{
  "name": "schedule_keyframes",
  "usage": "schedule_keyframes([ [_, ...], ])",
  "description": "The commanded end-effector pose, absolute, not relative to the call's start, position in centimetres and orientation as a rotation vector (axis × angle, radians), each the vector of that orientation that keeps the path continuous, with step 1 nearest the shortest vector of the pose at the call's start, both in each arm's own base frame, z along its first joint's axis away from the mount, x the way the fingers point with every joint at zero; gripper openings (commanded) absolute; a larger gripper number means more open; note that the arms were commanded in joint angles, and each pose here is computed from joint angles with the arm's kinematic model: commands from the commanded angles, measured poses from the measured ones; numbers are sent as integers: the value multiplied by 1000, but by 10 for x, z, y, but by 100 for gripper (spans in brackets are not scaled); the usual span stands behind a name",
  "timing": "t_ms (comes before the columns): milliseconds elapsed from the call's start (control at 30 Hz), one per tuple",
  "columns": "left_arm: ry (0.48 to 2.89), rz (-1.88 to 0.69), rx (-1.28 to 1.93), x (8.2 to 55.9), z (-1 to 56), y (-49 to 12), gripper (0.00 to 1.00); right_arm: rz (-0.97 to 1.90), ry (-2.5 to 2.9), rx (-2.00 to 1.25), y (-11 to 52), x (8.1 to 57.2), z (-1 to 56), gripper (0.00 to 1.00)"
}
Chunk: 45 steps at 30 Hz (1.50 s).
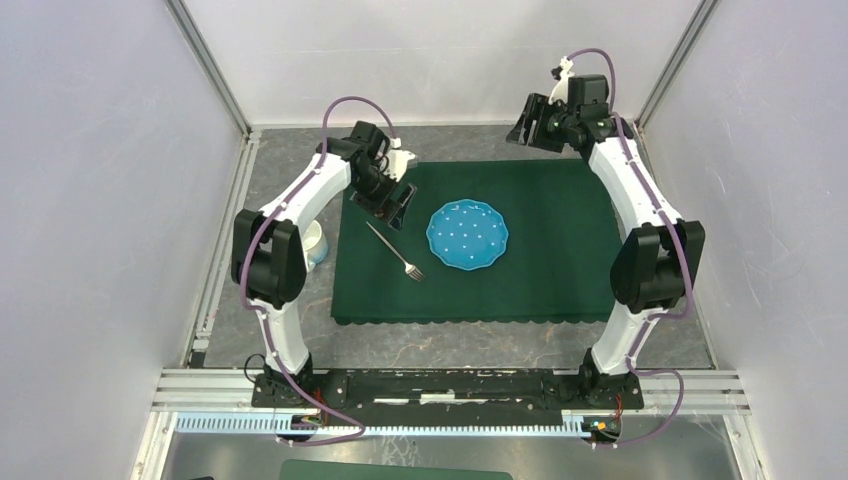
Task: Set the dinner table for one person
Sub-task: Place the fork on the napkin, then pick up the fork from the napkin.
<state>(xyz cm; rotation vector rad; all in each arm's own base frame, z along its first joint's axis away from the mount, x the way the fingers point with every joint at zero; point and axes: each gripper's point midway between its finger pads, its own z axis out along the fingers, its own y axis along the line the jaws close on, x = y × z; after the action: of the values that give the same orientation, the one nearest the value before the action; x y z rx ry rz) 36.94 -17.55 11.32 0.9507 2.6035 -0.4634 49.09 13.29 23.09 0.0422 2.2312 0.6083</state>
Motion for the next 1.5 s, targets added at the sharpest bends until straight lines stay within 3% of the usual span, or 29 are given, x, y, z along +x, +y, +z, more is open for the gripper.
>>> schedule_keyframes([
  [0, 2627, -305, 940, 373, 125, -160, 91, 666, 2161, 47, 130, 512, 253, 67],
  [467, 2801, -244, 879, 336, 110, -147, 74, 715, 2106, 139, 100, 546, 255, 65],
  [633, 2900, -397, 632, 322, 111, -169, 81, 668, 2086, 182, 73, 548, 259, 64],
  [800, 3002, -499, 323, 306, 103, -190, 75, 652, 2077, 204, 60, 548, 259, 63],
  [1200, 2950, -587, -86, 303, 80, -210, 66, 680, 2081, 219, 57, 551, 253, 63],
  [1267, 2912, -599, -109, 312, 83, -214, 55, 680, 2084, 220, 56, 550, 251, 63],
  [1300, 2903, -607, -120, 315, 83, -215, 38, 681, 2086, 219, 56, 549, 251, 63],
  [1333, 2896, -614, -131, 318, 83, -217, 29, 680, 2088, 220, 55, 548, 250, 63],
  [1367, 2897, -622, -133, 319, 81, -219, 29, 681, 2091, 222, 54, 548, 248, 63],
  [1467, 2905, -640, -139, 324, 78, -224, 43, 683, 2090, 225, 53, 547, 248, 63],
])
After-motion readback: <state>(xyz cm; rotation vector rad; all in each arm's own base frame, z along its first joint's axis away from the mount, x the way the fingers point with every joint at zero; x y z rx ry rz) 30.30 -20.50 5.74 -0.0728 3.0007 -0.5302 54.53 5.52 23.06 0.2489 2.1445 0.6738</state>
